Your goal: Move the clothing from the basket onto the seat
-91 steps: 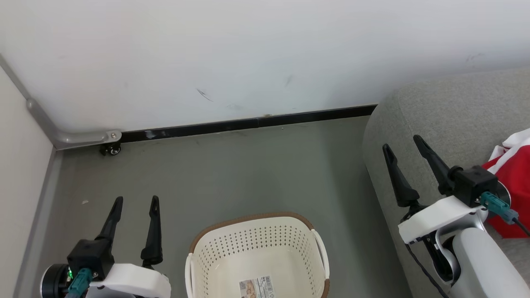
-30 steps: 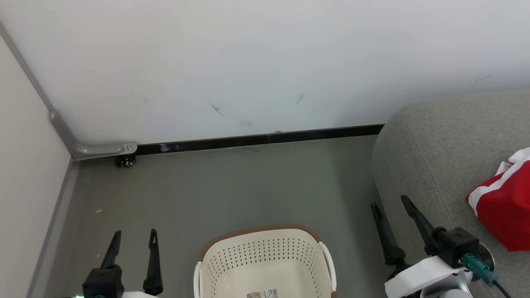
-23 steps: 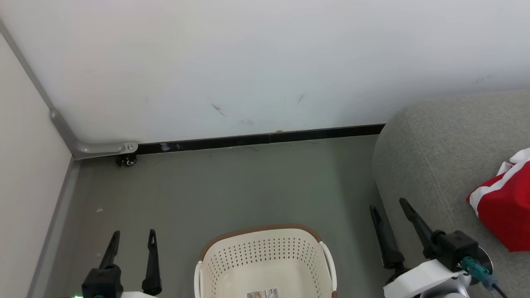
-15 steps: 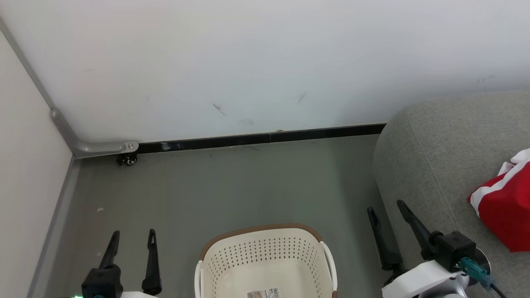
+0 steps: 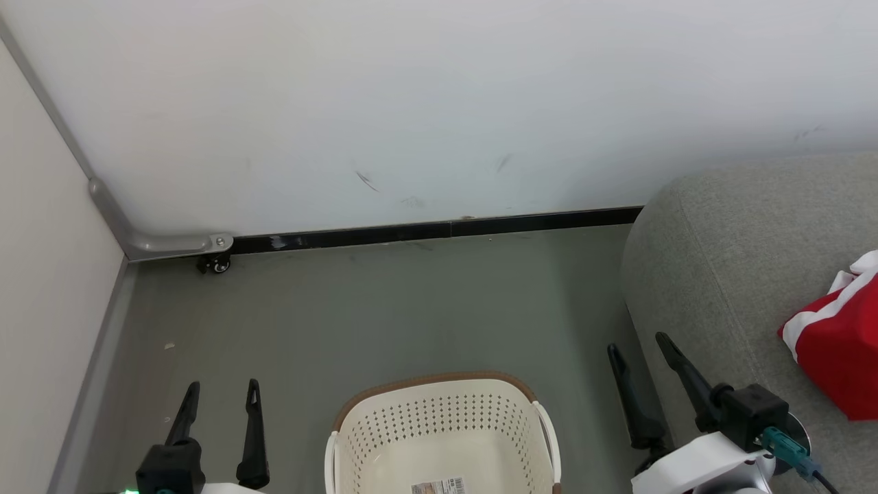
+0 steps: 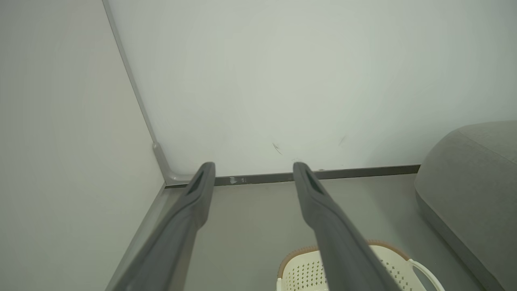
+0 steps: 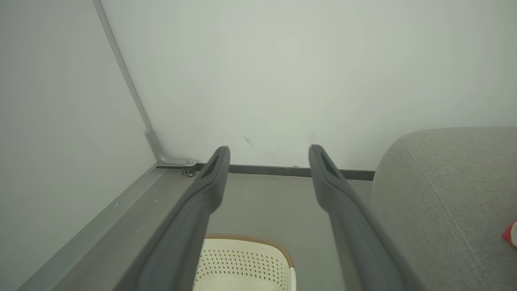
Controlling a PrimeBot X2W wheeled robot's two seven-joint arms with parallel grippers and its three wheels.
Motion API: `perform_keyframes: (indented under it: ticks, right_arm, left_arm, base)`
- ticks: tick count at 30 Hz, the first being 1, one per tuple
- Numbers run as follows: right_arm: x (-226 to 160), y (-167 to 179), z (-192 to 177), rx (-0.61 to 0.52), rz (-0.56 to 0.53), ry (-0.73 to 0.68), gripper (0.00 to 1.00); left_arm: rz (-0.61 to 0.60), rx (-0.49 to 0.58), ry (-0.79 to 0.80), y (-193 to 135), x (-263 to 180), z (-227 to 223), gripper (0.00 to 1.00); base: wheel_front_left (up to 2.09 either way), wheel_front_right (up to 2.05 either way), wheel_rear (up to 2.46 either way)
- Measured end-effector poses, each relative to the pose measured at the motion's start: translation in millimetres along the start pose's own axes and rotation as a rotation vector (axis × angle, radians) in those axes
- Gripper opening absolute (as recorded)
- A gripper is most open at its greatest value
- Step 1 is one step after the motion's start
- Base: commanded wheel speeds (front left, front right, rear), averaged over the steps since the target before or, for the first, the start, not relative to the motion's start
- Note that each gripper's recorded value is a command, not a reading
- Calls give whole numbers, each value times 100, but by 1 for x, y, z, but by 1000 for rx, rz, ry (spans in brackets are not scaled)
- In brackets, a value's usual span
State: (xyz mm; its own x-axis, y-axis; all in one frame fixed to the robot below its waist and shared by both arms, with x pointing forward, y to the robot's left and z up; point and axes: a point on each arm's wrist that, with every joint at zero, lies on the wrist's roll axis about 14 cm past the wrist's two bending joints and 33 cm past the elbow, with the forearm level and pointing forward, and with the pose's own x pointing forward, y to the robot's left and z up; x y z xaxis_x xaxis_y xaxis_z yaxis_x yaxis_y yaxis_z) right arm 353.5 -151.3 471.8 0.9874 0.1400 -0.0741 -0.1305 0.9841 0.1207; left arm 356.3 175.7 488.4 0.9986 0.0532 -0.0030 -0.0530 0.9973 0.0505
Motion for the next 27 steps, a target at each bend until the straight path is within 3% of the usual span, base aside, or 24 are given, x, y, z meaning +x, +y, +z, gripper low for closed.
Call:
perform_keyframes:
  ticks: [13,14,20,27]
  right_arm:
    - [-4,3,-6,10,6,20,100]
    - [-4,3,-8,10,5,26,0]
    - [-21,0,-40,25,-12,121,0]
    - [-20,0,-36,95,-23,103,0]
  left_arm:
    - [5,-20,-2,-1,-1,1,100]
    - [5,-20,2,-2,-2,0,0]
    - [-1,-34,86,-10,-14,-25,0]
    - [11,-119,105,-10,-12,-25,0]
  base:
    - [0,0,0]
    - [0,0,0]
    - [0,0,0]
    - [0,0,0]
